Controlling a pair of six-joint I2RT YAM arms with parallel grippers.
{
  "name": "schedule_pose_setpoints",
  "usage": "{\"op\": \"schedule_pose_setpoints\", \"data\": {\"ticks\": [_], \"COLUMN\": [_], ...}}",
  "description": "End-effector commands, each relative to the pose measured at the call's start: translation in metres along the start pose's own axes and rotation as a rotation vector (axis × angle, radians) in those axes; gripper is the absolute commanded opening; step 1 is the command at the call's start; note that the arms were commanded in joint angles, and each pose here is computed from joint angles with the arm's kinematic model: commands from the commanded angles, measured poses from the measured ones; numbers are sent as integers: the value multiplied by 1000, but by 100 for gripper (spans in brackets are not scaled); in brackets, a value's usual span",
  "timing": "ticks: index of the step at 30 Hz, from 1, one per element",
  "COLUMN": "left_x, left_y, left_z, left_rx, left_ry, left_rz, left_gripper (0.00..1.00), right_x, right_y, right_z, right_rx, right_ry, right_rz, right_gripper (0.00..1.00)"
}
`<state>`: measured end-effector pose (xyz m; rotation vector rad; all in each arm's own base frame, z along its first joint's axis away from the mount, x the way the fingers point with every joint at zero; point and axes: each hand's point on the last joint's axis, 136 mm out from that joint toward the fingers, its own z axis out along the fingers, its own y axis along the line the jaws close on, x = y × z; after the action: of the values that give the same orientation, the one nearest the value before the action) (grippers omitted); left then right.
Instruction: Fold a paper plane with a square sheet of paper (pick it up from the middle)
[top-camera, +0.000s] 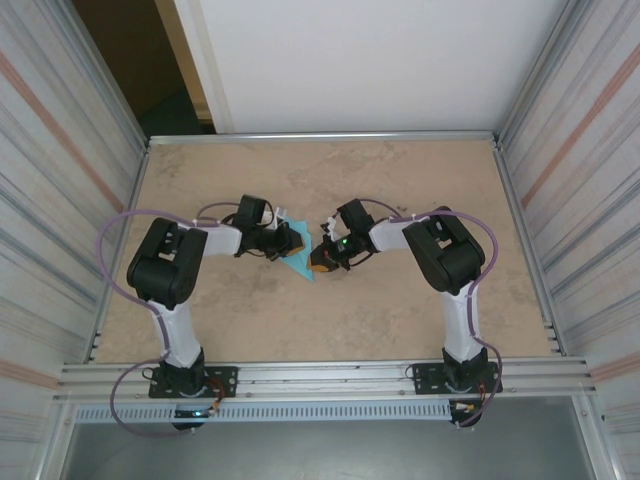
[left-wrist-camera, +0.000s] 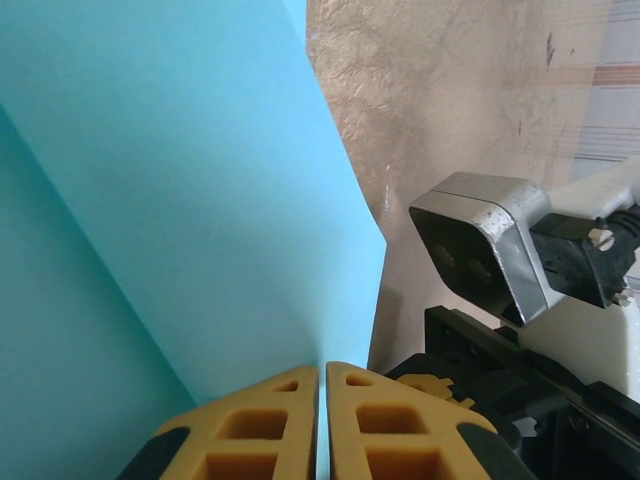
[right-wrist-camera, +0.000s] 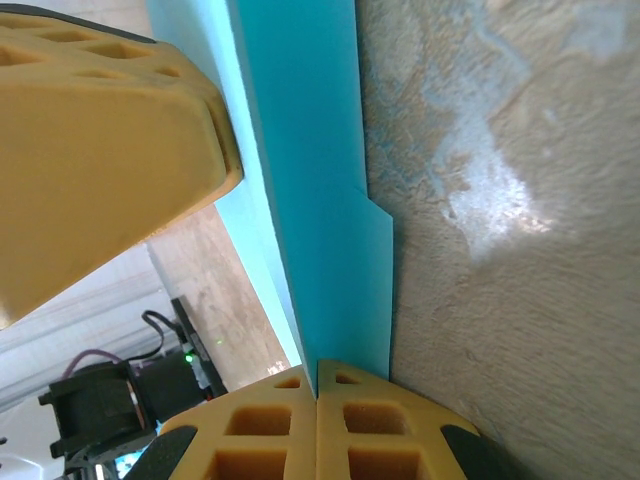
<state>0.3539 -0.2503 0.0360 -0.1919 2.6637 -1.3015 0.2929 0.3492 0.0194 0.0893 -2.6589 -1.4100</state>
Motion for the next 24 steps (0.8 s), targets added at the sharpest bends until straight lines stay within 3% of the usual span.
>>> {"op": "schedule_pose_setpoints", "data": {"ticks": [1, 11, 18, 24], "left_x": [-3, -4, -5, -1], "left_y": [6, 2, -29, -24], "left_z": [2, -6, -18, -7], "left_rx": [-37, -44, 35, 15], "left_ry": [-3, -27, -49, -20], "left_rz": [-13, 5, 98, 88], "left_gripper": [11, 11, 15, 17], "right_x": [13, 13, 14, 14], "right_y": [-36, -37, -38, -38], "right_z": [10, 10, 11, 11], "right_rx": [89, 91, 99, 103], "right_ry": [44, 45, 51, 49], "right_rz": [83, 82, 82, 78], "right_gripper": [5, 8, 8, 11]}}
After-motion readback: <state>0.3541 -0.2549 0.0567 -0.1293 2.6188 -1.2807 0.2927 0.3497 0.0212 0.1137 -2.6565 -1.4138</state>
